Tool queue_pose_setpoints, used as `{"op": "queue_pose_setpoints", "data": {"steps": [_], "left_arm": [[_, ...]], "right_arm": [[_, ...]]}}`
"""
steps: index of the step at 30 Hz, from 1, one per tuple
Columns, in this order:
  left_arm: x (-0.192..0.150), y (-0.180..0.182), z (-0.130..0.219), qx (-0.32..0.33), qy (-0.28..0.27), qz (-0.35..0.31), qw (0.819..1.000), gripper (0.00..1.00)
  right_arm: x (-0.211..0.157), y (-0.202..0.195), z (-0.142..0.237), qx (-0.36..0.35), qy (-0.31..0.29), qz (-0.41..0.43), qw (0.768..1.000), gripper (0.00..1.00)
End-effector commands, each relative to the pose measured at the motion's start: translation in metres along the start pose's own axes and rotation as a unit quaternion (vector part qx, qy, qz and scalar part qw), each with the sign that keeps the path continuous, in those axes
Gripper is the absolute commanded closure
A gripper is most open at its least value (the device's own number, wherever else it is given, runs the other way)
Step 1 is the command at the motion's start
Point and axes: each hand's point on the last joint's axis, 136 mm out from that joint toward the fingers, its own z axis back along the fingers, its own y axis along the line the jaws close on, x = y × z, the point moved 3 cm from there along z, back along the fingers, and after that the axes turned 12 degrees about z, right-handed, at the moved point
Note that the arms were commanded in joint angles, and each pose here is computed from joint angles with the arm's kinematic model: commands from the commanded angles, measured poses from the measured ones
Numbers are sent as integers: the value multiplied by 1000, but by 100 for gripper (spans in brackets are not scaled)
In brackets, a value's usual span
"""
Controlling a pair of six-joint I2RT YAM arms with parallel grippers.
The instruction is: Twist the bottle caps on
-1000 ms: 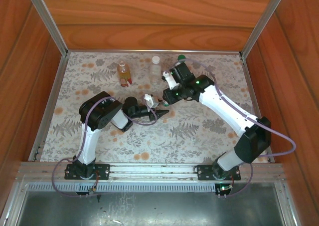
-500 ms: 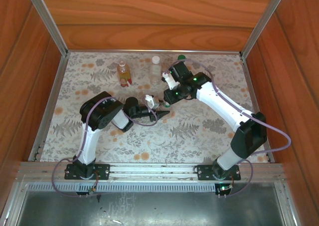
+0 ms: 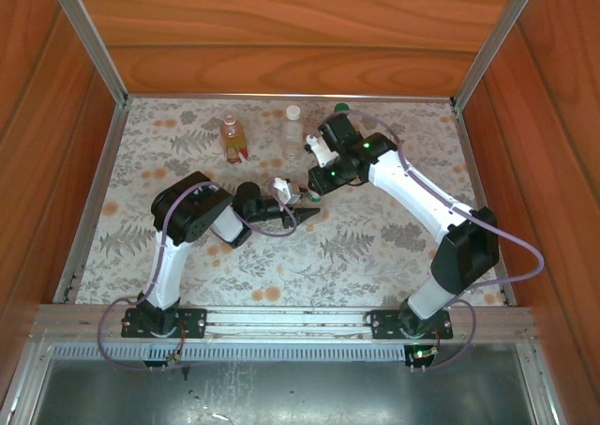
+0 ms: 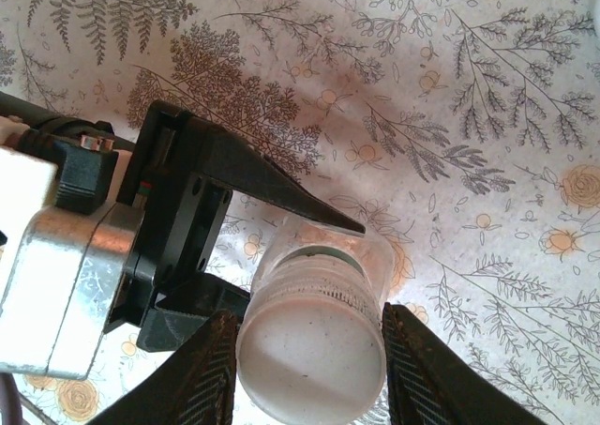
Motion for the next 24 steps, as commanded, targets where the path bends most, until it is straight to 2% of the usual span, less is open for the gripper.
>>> {"op": "queue_pose_setpoints", "data": {"steps": [1, 9, 13, 18, 24], "left_arm": [[-28, -4, -1, -13, 39, 33, 999, 44], [-28, -4, -2, -15, 39, 30, 999, 44], [-28, -4, -2, -15, 39, 31, 999, 44], [-28, -4, -3, -15, 39, 33, 999, 44], [-28, -5, -2, -16, 39, 33, 999, 44]], "right_arm": [[-11, -4, -13, 8, 52, -9, 999, 60], [-16, -5, -13, 12, 96, -6, 995, 62], [-15, -4, -13, 7, 74, -15, 997, 62], [-1, -1, 5, 7, 11, -24, 1000, 55], [9, -6, 26, -8, -49, -29, 998, 31]]}}
